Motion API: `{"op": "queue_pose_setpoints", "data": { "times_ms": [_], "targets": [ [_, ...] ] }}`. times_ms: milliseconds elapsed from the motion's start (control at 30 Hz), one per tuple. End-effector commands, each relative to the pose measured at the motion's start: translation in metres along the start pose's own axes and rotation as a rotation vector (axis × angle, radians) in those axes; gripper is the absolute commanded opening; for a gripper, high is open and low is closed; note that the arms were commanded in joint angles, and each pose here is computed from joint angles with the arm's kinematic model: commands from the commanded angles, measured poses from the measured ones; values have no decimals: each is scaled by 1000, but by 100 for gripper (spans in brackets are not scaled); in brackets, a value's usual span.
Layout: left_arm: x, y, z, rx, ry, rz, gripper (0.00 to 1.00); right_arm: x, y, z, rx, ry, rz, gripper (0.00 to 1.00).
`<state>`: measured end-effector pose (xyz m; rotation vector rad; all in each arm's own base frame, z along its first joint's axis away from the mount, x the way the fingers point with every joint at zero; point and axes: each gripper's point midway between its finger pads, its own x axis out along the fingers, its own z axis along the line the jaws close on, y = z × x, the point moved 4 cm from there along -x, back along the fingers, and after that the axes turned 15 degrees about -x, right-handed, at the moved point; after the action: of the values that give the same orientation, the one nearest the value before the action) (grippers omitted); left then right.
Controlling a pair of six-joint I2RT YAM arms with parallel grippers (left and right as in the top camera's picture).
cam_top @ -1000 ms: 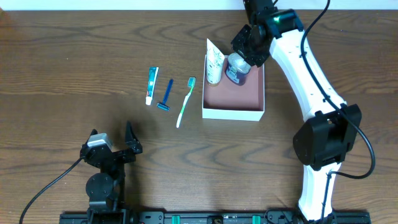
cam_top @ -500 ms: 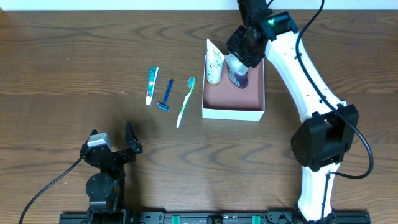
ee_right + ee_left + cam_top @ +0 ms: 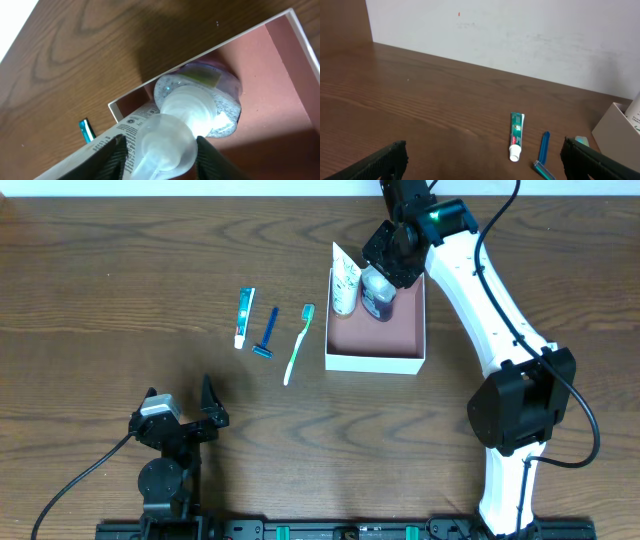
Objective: Pack container
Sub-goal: 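Carry the pump bottle into the box and lower it, then release the bottle and move the right gripper to the Dettol soap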
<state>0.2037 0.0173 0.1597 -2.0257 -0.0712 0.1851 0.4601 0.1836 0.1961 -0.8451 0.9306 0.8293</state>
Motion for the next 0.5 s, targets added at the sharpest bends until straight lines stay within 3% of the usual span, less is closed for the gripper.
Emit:
{"op": "queue_pose_setpoints", "data": {
  "times_ms": [0,167,467],
  "targets": [
    [1,14,9,1,-35,40,98,-5,-1,6,-9,-15,-20,53],
    [1,14,9,1,-35,40,98,-12,-11,4,2,-31,-46,69],
    [1,14,9,1,-35,40,98,-65,-46,-1,8,-77,-147,86]
  ]
}}
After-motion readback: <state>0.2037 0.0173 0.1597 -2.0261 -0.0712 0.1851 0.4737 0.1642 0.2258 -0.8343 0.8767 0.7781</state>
